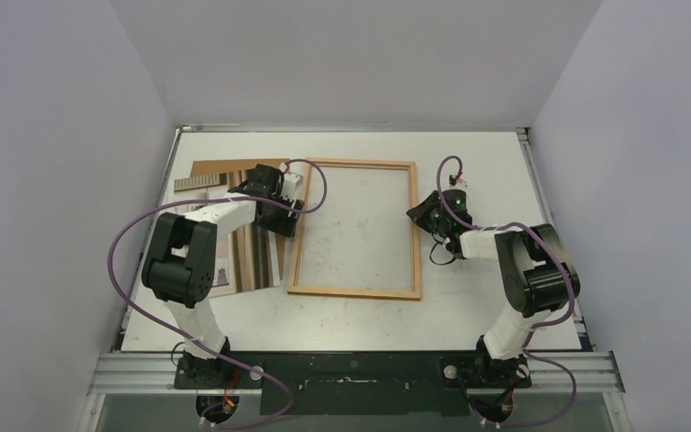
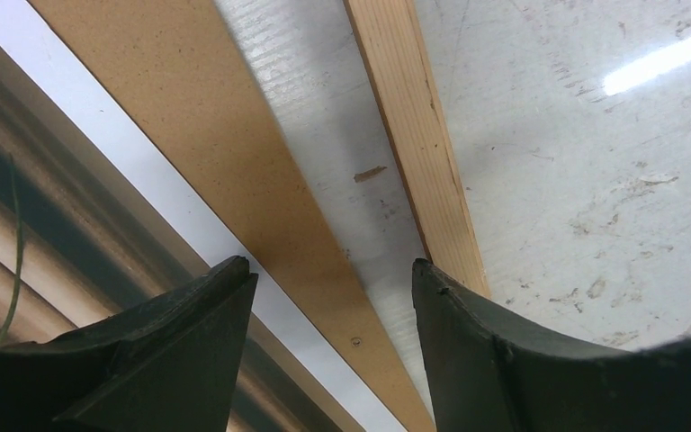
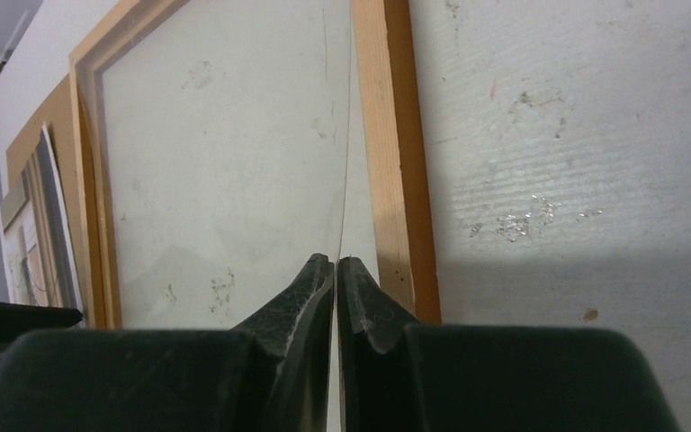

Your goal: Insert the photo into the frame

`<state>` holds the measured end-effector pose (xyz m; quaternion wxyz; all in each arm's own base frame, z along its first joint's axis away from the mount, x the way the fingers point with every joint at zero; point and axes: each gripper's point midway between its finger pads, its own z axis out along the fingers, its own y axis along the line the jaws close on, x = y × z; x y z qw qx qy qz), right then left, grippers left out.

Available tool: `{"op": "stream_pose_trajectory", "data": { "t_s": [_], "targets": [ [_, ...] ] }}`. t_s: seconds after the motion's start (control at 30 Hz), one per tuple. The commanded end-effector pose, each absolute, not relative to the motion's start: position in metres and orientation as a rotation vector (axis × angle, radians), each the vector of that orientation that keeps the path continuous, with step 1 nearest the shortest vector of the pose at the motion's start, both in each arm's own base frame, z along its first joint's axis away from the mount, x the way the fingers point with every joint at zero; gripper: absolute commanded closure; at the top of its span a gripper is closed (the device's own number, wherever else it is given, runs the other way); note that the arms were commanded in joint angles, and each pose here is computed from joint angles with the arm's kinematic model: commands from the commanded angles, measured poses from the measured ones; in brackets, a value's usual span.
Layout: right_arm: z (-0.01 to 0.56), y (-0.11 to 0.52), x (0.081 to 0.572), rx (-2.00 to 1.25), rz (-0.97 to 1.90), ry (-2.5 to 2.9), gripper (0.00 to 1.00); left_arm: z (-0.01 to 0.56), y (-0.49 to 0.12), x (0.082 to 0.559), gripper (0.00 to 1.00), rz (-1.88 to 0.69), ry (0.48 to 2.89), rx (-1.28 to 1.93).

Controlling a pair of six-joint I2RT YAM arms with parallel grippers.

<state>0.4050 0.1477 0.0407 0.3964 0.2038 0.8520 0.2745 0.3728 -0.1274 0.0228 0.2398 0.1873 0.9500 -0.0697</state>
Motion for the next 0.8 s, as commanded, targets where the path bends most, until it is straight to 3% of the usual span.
{"op": "stream_pose_trajectory", "data": {
  "t_s": [0.0, 0.43, 0.63, 0.77],
  "targets": [
    [0.086, 0.191, 0.412, 0.362, 0.956, 2.053, 0.95, 0.031, -0.149, 0.378, 0.37, -0.274, 2.558, 0.554],
    [0.147, 0.232, 0.400, 0.175, 1.066, 1.984, 0.85, 0.034, -0.147, 0.380, 0.38, -0.279, 2.559, 0.532],
    [0.147, 0.231, 0.391, 0.158, 1.061, 2.000, 0.74, 0.036, -0.145, 0.381, 0.39, -0.281, 2.555, 0.528],
    [0.145, 0.227, 0.391, 0.170, 1.030, 2.013, 0.79, 0.037, -0.145, 0.381, 0.39, -0.283, 2.557, 0.524]
  ]
}}
